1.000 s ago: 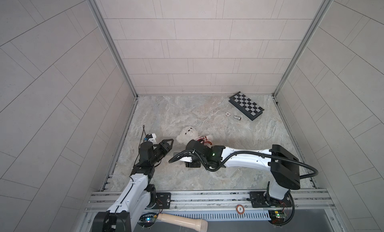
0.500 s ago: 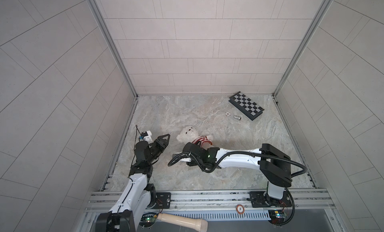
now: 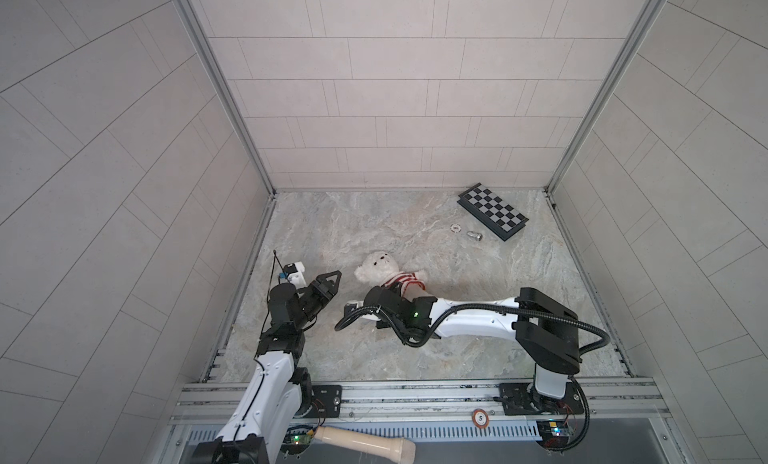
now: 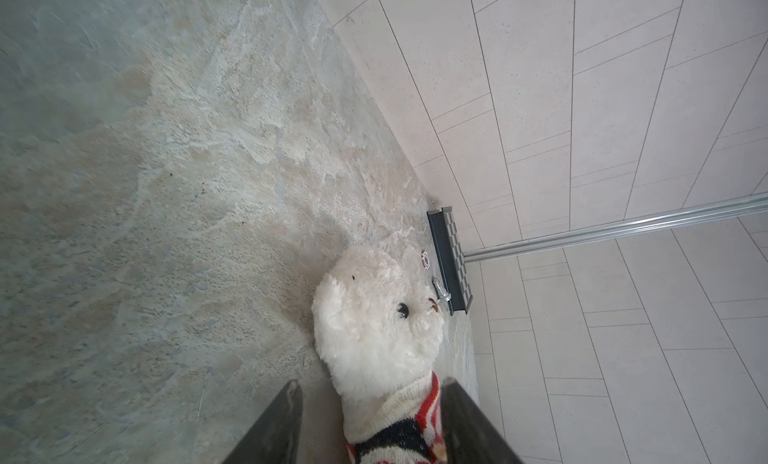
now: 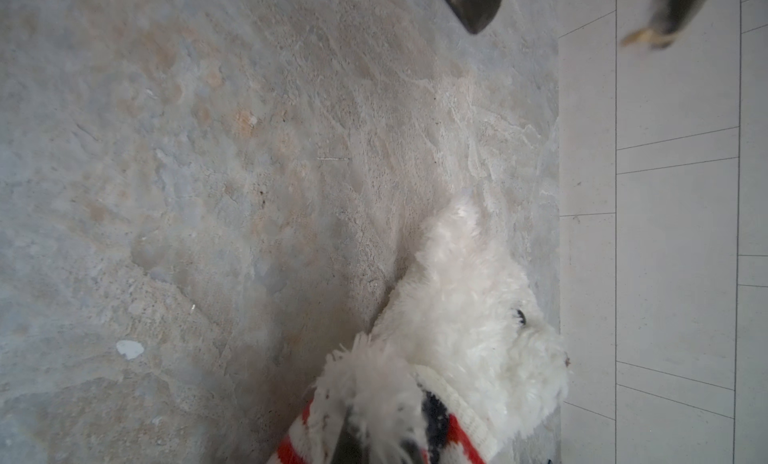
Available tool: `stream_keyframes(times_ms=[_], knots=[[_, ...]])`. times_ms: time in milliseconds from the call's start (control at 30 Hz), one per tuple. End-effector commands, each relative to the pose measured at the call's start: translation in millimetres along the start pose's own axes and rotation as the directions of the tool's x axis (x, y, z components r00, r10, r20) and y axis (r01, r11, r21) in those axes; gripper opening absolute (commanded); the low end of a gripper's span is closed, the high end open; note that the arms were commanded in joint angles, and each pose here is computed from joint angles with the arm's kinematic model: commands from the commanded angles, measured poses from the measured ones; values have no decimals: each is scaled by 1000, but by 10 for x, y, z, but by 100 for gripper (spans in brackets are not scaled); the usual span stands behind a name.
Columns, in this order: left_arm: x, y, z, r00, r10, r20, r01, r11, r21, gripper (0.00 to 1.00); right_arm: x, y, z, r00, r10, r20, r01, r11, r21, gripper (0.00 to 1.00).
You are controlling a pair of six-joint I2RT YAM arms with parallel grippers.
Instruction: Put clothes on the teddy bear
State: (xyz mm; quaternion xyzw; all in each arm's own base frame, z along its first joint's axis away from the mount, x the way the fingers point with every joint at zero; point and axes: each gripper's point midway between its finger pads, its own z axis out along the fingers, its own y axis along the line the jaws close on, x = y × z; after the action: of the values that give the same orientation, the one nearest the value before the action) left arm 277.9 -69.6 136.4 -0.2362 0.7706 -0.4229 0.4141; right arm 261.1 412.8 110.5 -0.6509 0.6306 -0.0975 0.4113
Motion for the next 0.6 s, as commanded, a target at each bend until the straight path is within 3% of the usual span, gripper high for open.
stream_keyframes(times_ms=[0, 133, 233, 367, 567], knots=[[-27, -341, -77, 989, 144, -28, -140, 985, 97, 55, -151, -362, -379, 985, 145, 96, -148, 989, 22, 0], [152, -791, -165, 960, 279, -34, -264, 936, 234, 46, -191, -565, -733, 908, 366, 201, -343, 929, -142, 0], [350, -1038, -227, 931, 363, -41, -333, 891, 309, 43, -152, -717, -988, 821, 500, 274, -445, 863, -240, 0], [523, -1280, -347, 916, 401, -34, -351, 838, 419, 42, -129, -760, -1292, 750, 550, 366, -434, 828, -354, 0], [666, -1582, -547, 900, 435, -18, -357, 760, 543, 41, -195, -714, -1675, 663, 555, 502, -334, 820, -465, 0]])
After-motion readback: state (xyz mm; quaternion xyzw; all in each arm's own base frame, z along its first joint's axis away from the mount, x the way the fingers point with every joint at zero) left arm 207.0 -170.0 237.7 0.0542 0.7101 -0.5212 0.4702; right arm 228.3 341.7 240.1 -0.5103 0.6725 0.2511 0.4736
